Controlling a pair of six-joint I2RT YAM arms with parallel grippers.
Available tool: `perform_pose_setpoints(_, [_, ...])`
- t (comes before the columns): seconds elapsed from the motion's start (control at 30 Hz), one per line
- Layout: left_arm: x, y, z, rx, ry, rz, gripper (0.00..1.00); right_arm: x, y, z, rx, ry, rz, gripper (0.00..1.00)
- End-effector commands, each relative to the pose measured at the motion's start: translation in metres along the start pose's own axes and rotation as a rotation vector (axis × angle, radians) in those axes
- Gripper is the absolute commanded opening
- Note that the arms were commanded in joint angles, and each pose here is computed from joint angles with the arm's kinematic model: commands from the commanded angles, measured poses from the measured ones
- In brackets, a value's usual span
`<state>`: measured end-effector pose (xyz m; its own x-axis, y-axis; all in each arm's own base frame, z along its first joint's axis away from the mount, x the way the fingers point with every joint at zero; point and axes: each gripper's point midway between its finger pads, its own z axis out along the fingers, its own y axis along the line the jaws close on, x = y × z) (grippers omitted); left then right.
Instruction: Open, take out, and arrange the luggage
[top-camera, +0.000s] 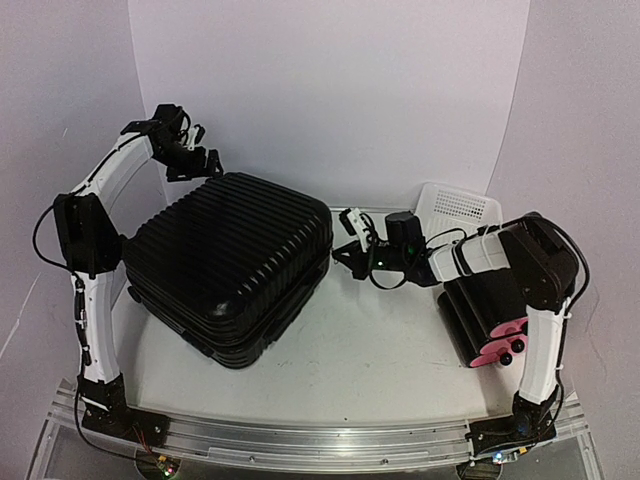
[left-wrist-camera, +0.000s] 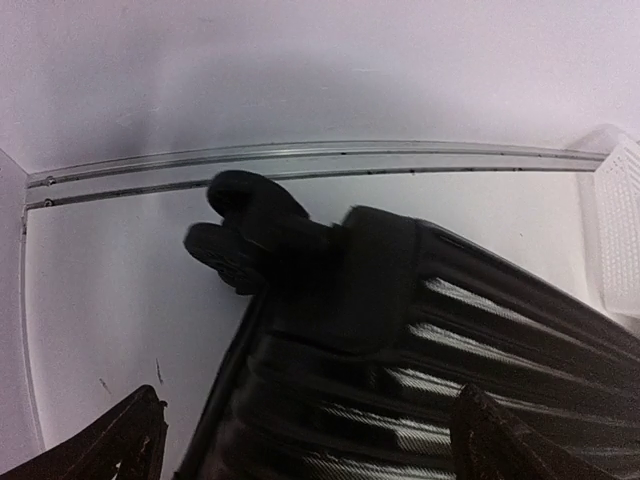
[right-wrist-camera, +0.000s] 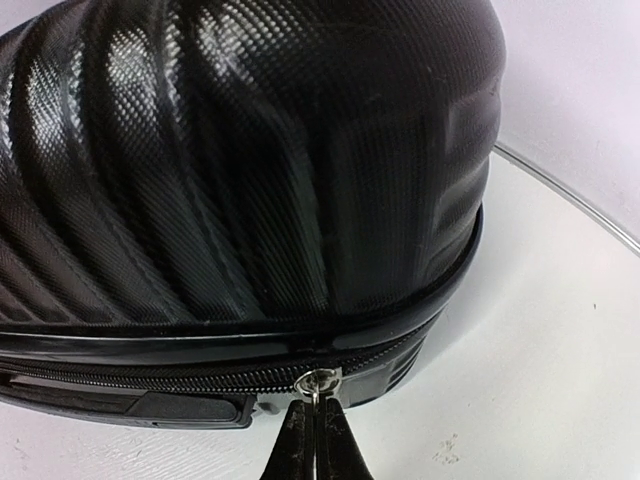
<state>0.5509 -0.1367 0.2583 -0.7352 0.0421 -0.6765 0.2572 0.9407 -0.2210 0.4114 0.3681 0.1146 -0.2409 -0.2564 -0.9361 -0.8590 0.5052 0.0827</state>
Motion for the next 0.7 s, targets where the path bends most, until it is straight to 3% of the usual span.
perform_pose_setpoints(0.0, [-0.006,-0.015,0.023,0.077,0.005,-0.011,0.99,-0.082,0.039,-0.027,-0.011,-0.189,-0.105,0.00])
perform_pose_setpoints(0.17, [-0.006,-0.040,0.036,0.225,0.011,0.042,0.96,-0.078,0.098,-0.030,-0.067,-0.167,-0.134,0.00])
perform_pose_setpoints(0.33, [0.026,-0.069,0.051,0.346,0.096,0.111,0.93,-0.067,0.139,-0.032,-0.113,-0.129,-0.130,0.00])
perform_pose_setpoints(0.67, [0.106,-0.073,0.080,0.385,0.297,0.127,0.81,-0.005,0.092,-0.040,0.111,-0.010,0.068,0.00])
